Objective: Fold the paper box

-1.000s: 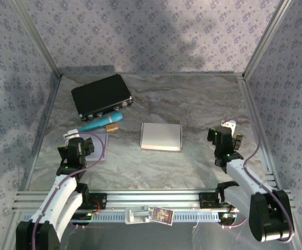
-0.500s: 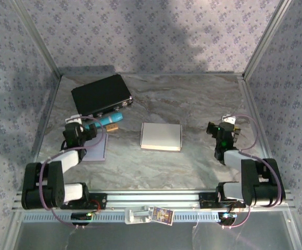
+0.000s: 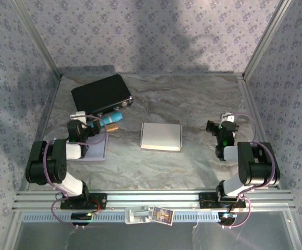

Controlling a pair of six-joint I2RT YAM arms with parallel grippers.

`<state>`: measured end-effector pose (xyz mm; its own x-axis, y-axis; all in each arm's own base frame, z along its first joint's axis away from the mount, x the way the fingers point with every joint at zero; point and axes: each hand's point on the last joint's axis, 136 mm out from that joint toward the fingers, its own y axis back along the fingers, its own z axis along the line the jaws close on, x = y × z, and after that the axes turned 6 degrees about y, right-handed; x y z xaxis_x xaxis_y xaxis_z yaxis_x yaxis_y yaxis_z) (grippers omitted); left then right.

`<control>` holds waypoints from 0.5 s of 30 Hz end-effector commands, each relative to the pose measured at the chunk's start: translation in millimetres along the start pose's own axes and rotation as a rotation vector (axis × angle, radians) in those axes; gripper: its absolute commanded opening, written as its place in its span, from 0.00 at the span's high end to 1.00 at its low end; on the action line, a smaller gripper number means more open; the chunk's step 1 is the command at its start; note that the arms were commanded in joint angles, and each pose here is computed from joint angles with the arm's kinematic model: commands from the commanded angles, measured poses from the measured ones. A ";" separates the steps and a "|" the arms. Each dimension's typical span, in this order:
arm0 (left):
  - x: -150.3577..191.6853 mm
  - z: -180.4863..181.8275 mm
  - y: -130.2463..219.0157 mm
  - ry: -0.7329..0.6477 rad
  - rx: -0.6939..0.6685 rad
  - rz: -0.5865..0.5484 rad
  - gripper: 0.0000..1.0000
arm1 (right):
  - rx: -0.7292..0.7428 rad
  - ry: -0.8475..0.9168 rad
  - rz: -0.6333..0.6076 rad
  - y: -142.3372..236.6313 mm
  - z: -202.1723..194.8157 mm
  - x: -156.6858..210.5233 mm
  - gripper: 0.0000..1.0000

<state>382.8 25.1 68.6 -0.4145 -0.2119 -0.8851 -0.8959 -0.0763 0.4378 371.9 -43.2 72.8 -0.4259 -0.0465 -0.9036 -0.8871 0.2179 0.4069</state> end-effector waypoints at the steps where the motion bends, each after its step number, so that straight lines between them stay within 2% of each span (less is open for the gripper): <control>1: -23.4 -5.7 -1.5 -0.008 0.034 -0.074 0.00 | 0.003 0.046 -0.034 -5.9 6.4 -18.0 0.01; 15: -21.5 -16.9 -4.2 -0.074 0.030 -0.054 0.00 | 0.004 0.049 -0.034 -5.9 6.8 -18.2 0.01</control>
<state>391.4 12.4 79.6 -0.3958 -0.1606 -0.9042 -0.9119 -0.0476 0.4077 381.7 -34.3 80.8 -0.4124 -0.0865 -0.9069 -0.8986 0.2021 0.3894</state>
